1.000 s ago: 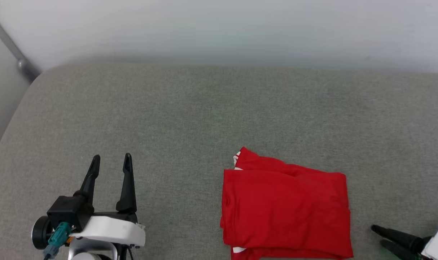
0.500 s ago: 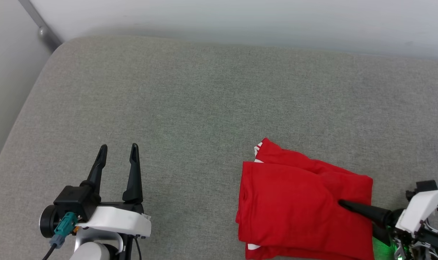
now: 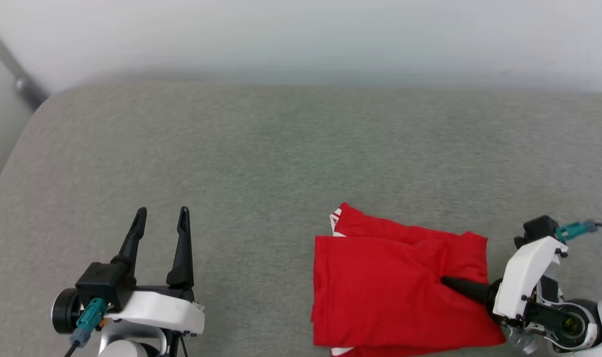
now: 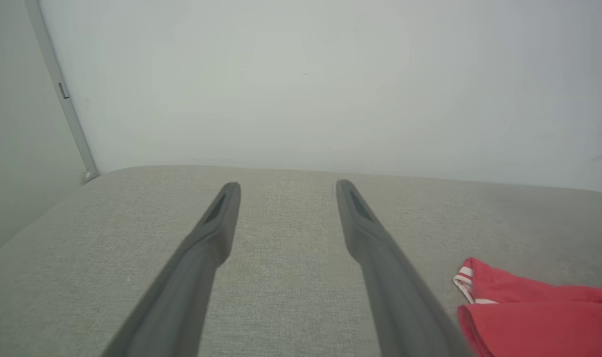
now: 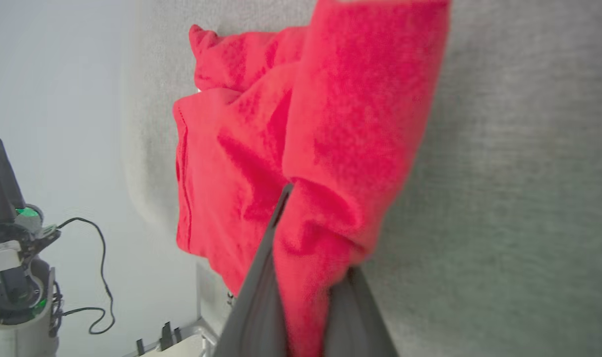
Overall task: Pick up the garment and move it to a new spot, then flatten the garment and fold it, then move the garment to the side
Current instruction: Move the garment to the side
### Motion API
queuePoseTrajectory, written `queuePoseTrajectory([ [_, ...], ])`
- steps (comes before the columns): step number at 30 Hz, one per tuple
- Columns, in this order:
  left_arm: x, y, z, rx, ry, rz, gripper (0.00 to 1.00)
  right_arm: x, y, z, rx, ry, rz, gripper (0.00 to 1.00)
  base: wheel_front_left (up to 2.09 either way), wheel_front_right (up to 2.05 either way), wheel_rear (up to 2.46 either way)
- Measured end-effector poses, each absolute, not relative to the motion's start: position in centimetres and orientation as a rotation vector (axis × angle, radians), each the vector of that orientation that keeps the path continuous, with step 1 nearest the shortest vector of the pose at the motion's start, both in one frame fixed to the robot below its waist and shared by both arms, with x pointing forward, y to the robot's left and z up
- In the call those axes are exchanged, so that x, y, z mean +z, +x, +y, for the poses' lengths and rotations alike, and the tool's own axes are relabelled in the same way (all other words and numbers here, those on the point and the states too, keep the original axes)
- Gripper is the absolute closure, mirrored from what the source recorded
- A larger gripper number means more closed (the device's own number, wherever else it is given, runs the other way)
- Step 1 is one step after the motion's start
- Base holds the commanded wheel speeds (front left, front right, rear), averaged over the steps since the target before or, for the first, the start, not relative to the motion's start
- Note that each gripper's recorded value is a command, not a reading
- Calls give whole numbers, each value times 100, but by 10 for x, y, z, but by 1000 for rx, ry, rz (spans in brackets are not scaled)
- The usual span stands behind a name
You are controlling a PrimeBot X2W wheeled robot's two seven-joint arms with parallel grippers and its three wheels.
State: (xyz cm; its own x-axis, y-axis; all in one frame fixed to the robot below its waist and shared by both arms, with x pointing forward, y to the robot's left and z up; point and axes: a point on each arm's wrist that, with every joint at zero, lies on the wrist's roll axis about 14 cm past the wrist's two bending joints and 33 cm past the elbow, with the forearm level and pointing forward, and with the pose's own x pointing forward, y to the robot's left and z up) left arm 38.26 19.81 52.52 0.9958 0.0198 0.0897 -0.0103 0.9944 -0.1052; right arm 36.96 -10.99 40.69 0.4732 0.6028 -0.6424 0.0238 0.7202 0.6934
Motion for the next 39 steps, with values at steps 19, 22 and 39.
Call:
queuePoseTrajectory([
  [19, 546, 456, 53, -440, -110, -163, 0, 444, 363, -295, -70, 154, 870, 100, 0, 0, 0],
  [22, 544, 480, 38, -490, -97, -175, 0, 446, 377, -326, -157, 122, 843, 100, 0, 0, 0],
  [39, 461, 549, -28, -709, -130, -82, 0, 430, 421, -481, -615, -60, 681, 100, 0, 0, 0],
])
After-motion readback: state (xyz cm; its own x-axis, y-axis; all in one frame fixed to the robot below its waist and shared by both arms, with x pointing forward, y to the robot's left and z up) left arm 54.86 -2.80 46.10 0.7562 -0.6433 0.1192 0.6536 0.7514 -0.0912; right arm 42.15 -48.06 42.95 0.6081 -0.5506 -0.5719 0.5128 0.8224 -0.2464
